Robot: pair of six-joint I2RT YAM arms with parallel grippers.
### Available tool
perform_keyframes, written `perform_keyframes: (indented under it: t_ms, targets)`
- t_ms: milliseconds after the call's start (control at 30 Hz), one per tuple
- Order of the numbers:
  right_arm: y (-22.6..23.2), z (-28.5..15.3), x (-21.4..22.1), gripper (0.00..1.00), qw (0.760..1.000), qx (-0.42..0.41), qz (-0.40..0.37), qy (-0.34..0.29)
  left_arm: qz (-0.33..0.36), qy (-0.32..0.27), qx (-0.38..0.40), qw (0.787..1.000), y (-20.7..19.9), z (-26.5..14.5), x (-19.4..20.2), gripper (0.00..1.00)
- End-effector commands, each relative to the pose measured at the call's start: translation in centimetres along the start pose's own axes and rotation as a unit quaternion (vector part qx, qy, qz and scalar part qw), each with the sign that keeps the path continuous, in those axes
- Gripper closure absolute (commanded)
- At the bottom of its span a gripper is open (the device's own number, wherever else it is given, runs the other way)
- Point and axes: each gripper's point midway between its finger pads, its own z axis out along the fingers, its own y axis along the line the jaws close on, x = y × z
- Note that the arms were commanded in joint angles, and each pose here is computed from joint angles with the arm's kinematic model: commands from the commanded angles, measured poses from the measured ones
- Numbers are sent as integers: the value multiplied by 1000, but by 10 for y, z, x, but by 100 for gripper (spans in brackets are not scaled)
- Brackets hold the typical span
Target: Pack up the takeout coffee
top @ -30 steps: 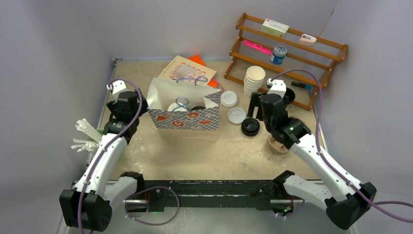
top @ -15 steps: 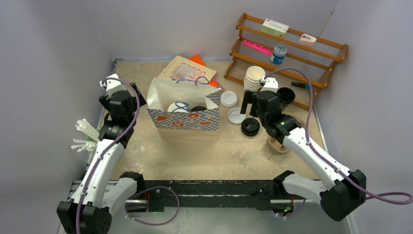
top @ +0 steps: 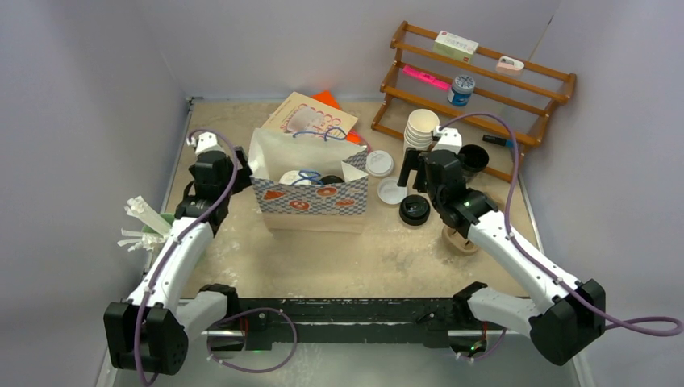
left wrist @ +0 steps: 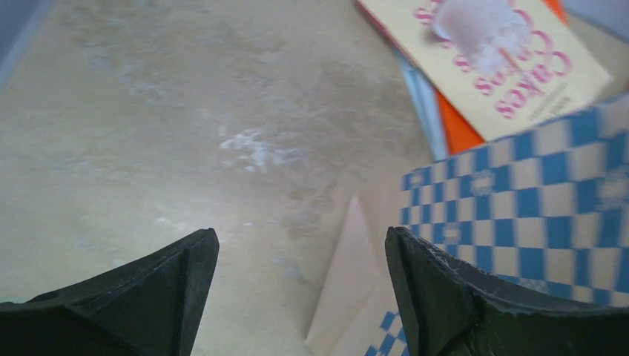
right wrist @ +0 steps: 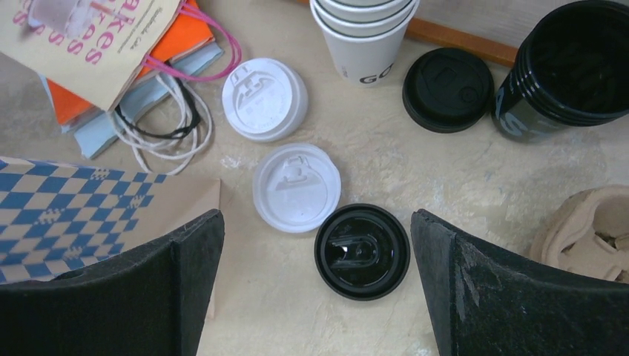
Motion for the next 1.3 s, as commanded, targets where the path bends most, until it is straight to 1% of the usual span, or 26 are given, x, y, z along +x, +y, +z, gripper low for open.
perform_keyframes:
  t_ms: [0,167,233,300,367,400,467,533,600,667,733,800,867,900,967,1067,1167,1200,1267]
  targets:
    - [-11,12,-19,3,998,29,23,-44,-32,4,125,992,-57,-10,-2,13]
    - [-25,33,-16,3,997,40,50,-50,-45,30,159,986,-75,-14,21,13]
    - [-36,39,-13,3,995,54,53,-63,-35,26,146,988,-70,-12,25,13]
    - [-53,43,-15,4,988,74,88,-107,-16,0,111,994,-54,-8,19,13]
    - [-65,46,-14,8,980,81,97,-155,17,-43,52,998,-30,-2,6,11]
    - [-69,47,-12,10,977,87,95,-167,35,-63,22,997,-19,1,0,11]
    - [-75,55,-8,9,977,105,75,-172,72,-94,-30,993,-1,9,-11,9]
    - [-86,62,-6,7,974,133,58,-174,102,-120,-51,986,2,19,-24,8]
    - [-102,69,-2,6,970,162,58,-173,144,-125,-33,981,-8,33,-29,8]
    - [-120,76,6,9,969,175,55,-168,182,-109,-9,977,-16,51,-23,7]
    - [-137,83,13,13,969,169,55,-172,178,-89,-38,979,-4,69,-10,7]
    - [-143,89,19,15,971,154,51,-176,156,-85,-37,983,8,82,1,7]
    - [-139,93,20,18,975,121,29,-183,147,-100,-20,984,16,86,8,6]
    - [-134,95,21,18,978,100,16,-185,157,-114,-12,981,19,87,8,6]
    - [-135,97,25,17,977,93,9,-190,169,-129,-2,977,24,89,12,6]
    - [-137,103,29,17,975,92,2,-201,163,-134,5,977,29,95,22,4]
    - [-136,100,39,17,973,72,-11,-218,154,-163,46,973,18,95,27,4]
    - [-136,96,36,16,969,69,-13,-236,160,-178,61,969,14,93,27,5]
    - [-132,95,35,16,969,56,-15,-239,167,-194,76,964,10,91,30,4]
